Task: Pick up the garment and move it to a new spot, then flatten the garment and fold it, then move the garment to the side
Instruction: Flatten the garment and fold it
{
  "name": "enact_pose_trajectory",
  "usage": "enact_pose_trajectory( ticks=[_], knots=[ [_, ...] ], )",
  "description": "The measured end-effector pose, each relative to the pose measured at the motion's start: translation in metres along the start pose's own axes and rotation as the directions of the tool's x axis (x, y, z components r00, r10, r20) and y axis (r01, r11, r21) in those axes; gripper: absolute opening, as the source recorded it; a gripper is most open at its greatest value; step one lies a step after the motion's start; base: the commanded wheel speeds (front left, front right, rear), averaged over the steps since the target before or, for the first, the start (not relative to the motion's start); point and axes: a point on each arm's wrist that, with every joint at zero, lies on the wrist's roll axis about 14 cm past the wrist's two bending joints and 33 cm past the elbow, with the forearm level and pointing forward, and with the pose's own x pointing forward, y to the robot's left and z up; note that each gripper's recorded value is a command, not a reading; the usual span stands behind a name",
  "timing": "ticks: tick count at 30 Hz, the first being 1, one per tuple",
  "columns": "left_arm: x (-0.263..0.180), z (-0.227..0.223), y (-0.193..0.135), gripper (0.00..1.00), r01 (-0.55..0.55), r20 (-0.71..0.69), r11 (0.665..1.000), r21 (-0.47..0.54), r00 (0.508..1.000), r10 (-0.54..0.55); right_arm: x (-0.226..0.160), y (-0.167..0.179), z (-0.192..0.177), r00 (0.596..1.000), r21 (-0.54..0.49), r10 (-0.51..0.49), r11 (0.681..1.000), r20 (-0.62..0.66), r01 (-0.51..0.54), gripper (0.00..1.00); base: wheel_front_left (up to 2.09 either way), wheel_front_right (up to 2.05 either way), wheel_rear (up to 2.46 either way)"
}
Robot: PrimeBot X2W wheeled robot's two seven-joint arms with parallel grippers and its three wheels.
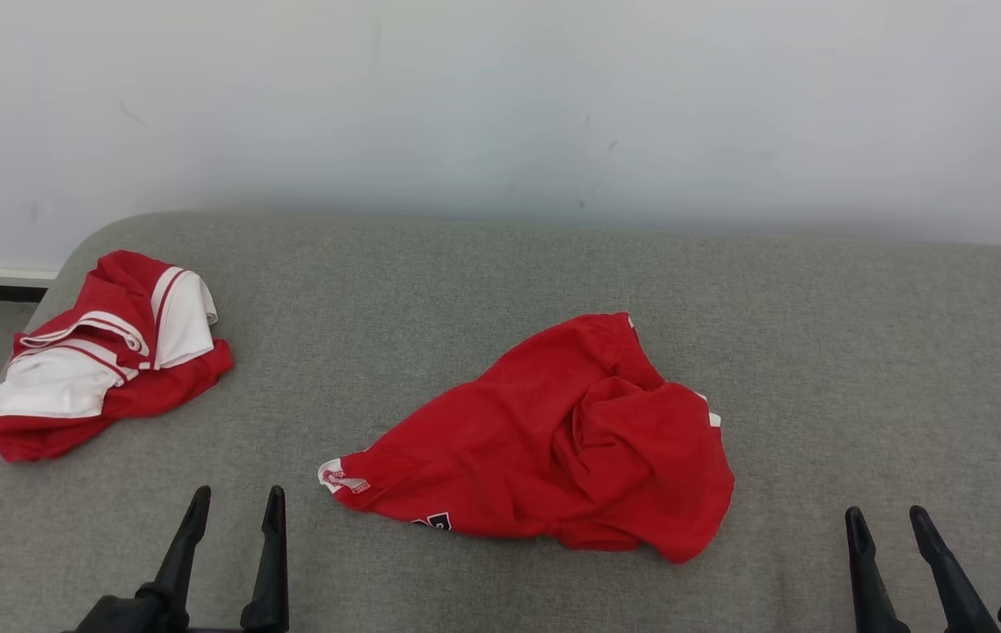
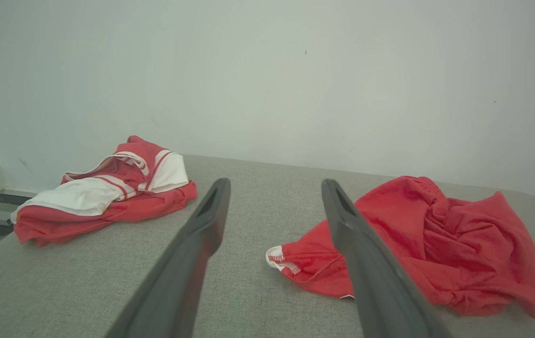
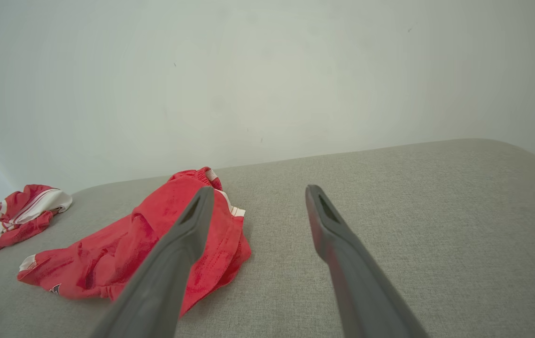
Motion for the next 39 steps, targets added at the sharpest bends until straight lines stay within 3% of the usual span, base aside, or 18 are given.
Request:
enact_pose_trajectory(
  ticks=[13,23,29,30,31,39],
  knots=[
    [-0.001,-0.004,0.000,1.00,-0.002,-0.014,1.000,-0.002,1.000,0.002,0.034,0.022,-0.047,0.977,-0.015,0.116,0.993,-0.176,-0.121,1.00,0.00,0.00,0.00],
    [-0.006,-0.006,0.018,1.00,-0.062,-0.029,0.998,0.009,0.998,0.062,0.060,0.030,-0.102,0.918,-0.017,0.159,0.984,-0.364,-0.177,1.00,0.00,0.00,0.00],
    [-0.010,-0.006,0.029,1.00,-0.097,-0.034,0.995,0.017,0.995,0.097,0.062,0.042,-0.133,0.871,0.036,0.187,0.981,-0.453,-0.192,1.00,0.00,0.00,0.00],
    [-0.011,-0.006,0.030,1.00,-0.102,-0.035,0.995,0.018,0.994,0.102,0.062,0.046,-0.135,0.868,0.045,0.197,0.979,-0.455,-0.199,0.41,0.00,0.00,0.00],
    [-0.012,-0.006,0.031,1.00,-0.107,-0.036,0.994,0.017,0.994,0.107,0.064,0.049,-0.135,0.869,0.055,0.206,0.978,-0.449,-0.203,0.00,0.00,0.00,0.00],
    [-0.012,-0.004,0.034,1.00,-0.114,-0.027,0.993,0.014,0.993,0.115,0.073,0.067,-0.112,0.888,0.080,0.279,0.960,-0.366,-0.269,0.00,0.00,0.00,0.00]
  ],
)
